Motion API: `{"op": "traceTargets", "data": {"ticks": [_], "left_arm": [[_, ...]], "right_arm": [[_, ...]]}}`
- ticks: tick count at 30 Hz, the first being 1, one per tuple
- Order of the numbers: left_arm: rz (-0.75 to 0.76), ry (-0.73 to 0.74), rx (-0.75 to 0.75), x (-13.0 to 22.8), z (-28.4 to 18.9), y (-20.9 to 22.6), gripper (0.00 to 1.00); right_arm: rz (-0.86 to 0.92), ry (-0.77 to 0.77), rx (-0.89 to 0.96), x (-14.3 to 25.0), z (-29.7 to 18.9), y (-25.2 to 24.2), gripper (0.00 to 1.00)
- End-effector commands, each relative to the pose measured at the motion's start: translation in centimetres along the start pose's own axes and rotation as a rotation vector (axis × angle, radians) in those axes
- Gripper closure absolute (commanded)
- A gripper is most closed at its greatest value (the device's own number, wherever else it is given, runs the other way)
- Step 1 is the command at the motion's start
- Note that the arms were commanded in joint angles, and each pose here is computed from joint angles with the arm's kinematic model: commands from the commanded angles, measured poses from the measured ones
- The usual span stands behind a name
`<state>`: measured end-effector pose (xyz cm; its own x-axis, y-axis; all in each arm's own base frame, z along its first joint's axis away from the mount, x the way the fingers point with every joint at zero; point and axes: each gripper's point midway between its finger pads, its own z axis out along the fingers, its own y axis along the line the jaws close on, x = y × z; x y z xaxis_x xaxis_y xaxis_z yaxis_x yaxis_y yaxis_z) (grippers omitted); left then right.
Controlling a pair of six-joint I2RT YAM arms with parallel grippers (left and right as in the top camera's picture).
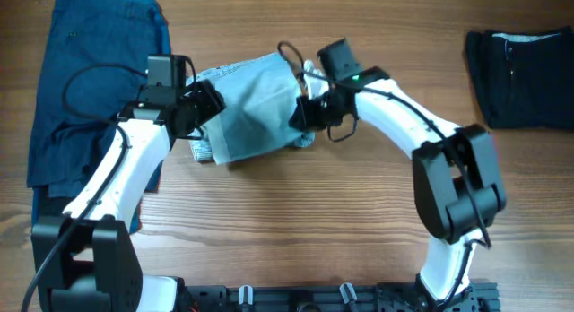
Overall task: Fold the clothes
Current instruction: 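Grasp the right side of the folded jeans with the right gripper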
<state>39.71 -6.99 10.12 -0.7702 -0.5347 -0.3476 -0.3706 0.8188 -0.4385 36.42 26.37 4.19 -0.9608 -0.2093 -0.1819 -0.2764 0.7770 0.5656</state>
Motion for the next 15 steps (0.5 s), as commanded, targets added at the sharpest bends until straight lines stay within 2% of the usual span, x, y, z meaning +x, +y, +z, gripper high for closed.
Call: {"op": "traceTargets", "data": {"ticks": [1, 7, 11, 12, 15], "left_arm": [[0.021, 0.007, 0.039, 0.5, 0.3, -1.6, 0.34], [0.041, 0.017, 0.042, 1.1, 0.9, -2.2, 0.35], [0.036, 0.043, 0.020, 1.6, 1.9, -1.6, 0.35], [0.034, 0.052, 0.013, 1.8, 2.3, -1.4, 0.35], [0.031, 0.069, -0.003, 2.2, 3.0, -0.9, 0.38]], "right_arm": [[0.024, 0.072, 0.000, 2.1, 2.0, -0.9, 0.96], [-0.036, 0.028, -0.087, 0.8, 1.3, 0.9, 0.96], [-0.072, -0.063, -0.110, -1.6, -1.8, 2.4, 0.95], [-0.083, -0.099, -0.113, -2.3, -3.2, 2.8, 0.90], [-0.111, -0.192, -0.117, -4.3, -6.4, 3.3, 0.55]]}}
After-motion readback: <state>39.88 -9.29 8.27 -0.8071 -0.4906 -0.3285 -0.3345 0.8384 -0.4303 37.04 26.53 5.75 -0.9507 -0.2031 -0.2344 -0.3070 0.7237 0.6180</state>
